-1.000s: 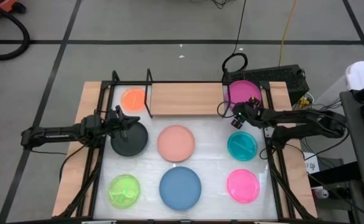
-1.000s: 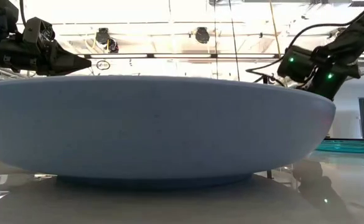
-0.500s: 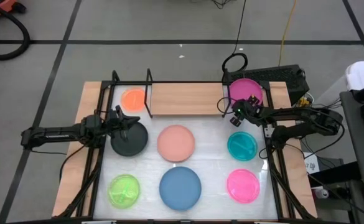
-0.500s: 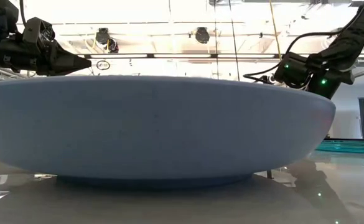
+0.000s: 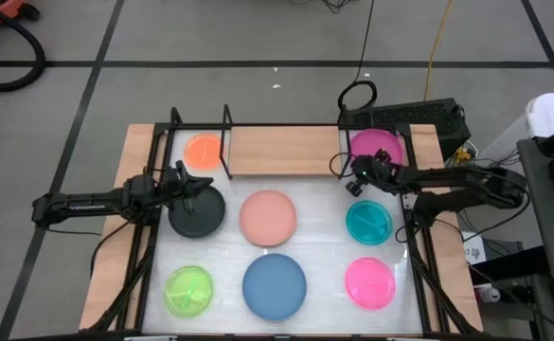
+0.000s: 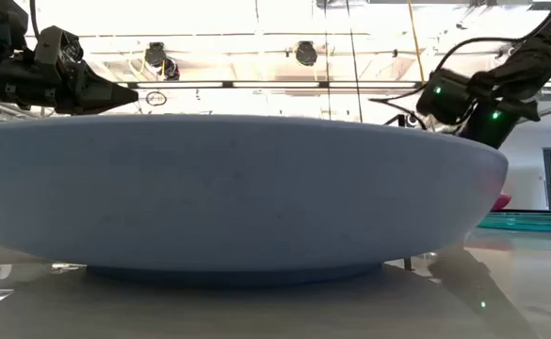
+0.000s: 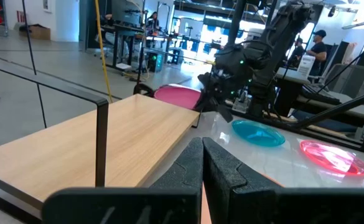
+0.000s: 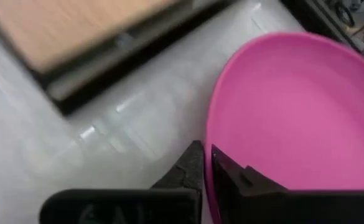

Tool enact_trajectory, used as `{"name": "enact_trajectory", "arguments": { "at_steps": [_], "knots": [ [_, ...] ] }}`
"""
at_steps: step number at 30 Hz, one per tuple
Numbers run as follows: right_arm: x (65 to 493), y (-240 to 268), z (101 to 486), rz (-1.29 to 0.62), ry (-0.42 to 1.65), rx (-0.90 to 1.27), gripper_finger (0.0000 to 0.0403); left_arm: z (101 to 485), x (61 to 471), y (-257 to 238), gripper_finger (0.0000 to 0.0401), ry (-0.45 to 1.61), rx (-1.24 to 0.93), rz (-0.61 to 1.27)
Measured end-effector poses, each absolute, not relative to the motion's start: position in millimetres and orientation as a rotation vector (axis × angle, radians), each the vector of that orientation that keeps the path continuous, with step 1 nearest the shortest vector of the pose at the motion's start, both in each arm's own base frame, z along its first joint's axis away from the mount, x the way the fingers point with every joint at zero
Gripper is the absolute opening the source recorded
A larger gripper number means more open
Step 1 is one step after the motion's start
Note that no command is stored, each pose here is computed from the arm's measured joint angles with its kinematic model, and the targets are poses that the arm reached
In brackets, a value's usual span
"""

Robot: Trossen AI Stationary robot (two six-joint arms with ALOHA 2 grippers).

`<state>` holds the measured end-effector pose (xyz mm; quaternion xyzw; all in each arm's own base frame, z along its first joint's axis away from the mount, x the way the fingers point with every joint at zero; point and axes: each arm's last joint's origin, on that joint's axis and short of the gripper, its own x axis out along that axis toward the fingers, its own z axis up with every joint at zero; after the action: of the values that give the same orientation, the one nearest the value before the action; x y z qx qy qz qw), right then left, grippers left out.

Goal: Place and stack plates onto a shelf
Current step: Put the pink plate on the shelf

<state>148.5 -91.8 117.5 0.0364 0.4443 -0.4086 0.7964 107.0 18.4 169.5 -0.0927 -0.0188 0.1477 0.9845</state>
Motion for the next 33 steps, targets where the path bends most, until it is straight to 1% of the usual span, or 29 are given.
{"name": "enact_trajectory", "arguments": {
  "at_steps": [4,12,17,21,26,30,33],
  "knots": [
    [150.4,-83.5,132.9,-0.911,0.842,0.042,0.0002,169.5,107.0,18.4,0.0004,-0.038,-0.186,0.297],
    [146.0,-74.7,177.5,-1.066,0.552,-0.149,0.0001,169.5,107.0,18.4,0.0004,-0.038,-0.186,0.297],
    [147.3,-71.7,212.7,-1.056,0.348,-0.216,0.0001,169.5,107.0,18.4,0.0004,-0.038,-0.187,0.297],
    [160.0,-66.0,247.0,-0.922,0.248,-0.274,0.0001,169.5,107.0,18.4,0.0004,-0.038,-0.186,0.297],
    [186.6,-54.6,274.3,-0.698,0.225,-0.378,0.0000,169.6,107.0,18.4,0.0004,-0.038,-0.186,0.297],
    [210.9,-46.9,272.5,-0.512,0.262,-0.422,0.0000,169.6,107.0,18.4,0.0004,-0.038,-0.186,0.297],
    [227.7,-42.6,255.5,-0.369,0.319,-0.450,0.0000,169.6,107.0,18.4,0.0004,-0.038,-0.187,0.297]
  ]
}}
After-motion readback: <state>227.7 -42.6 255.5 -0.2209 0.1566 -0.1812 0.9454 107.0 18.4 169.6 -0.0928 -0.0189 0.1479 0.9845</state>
